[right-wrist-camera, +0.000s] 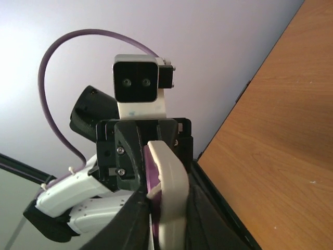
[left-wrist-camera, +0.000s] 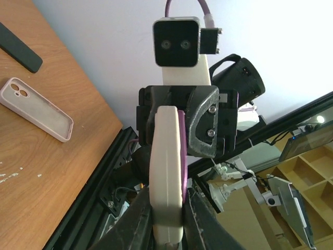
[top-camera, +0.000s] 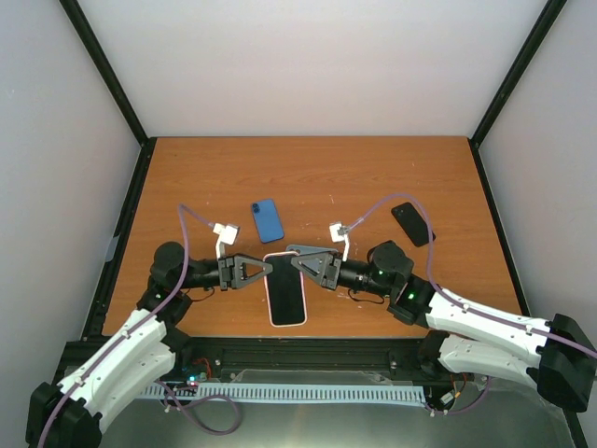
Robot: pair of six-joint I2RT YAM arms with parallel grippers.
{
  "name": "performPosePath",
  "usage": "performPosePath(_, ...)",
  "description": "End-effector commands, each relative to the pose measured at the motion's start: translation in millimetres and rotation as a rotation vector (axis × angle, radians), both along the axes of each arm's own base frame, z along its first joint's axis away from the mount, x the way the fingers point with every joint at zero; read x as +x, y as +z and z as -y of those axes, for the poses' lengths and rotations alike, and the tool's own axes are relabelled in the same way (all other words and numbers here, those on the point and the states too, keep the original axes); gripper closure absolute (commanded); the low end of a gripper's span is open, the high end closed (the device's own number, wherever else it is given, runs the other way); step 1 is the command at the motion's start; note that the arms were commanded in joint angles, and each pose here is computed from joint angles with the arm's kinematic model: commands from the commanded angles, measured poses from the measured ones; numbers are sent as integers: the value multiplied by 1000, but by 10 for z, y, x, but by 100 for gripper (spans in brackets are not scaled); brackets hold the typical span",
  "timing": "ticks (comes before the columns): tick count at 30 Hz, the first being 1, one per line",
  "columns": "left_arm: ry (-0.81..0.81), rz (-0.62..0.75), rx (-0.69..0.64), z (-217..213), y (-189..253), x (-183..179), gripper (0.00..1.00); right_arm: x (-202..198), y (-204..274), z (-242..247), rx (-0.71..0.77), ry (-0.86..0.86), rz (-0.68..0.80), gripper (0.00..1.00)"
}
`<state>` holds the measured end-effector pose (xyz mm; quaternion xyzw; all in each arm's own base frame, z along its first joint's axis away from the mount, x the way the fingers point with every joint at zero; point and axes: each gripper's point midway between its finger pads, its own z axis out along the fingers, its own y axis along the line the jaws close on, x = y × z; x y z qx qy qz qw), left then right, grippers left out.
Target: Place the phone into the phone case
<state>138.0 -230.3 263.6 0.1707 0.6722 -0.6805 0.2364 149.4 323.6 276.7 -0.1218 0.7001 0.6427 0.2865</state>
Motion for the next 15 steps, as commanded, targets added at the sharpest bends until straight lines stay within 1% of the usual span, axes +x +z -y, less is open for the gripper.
performPosePath(1,-14,65,0,1,206,-36,87,13,305,20,63,-15,94,91)
performPosePath(2,-6,64,-1,-2,224,-27,82,4,276,21,58,-10,97,95)
performPosePath(3,-2,62,-3,-7,244,-26,75,-22,260,22,58,2,100,97)
performPosePath(4,3,65,-8,-11,274,-26,67,-37,244,27,60,9,102,97)
performPosePath(5,7,68,-11,-14,301,-25,64,-69,236,25,67,26,101,97)
performPosePath(8,24,78,-8,-19,338,-1,61,-136,240,20,81,63,110,97)
performPosePath(9,35,74,0,-17,328,25,63,-149,244,18,83,70,111,97)
performPosePath(11,59,56,21,-12,268,90,75,-161,234,16,82,76,108,97)
performPosePath(15,38,43,31,13,206,94,95,-143,206,38,82,60,92,96)
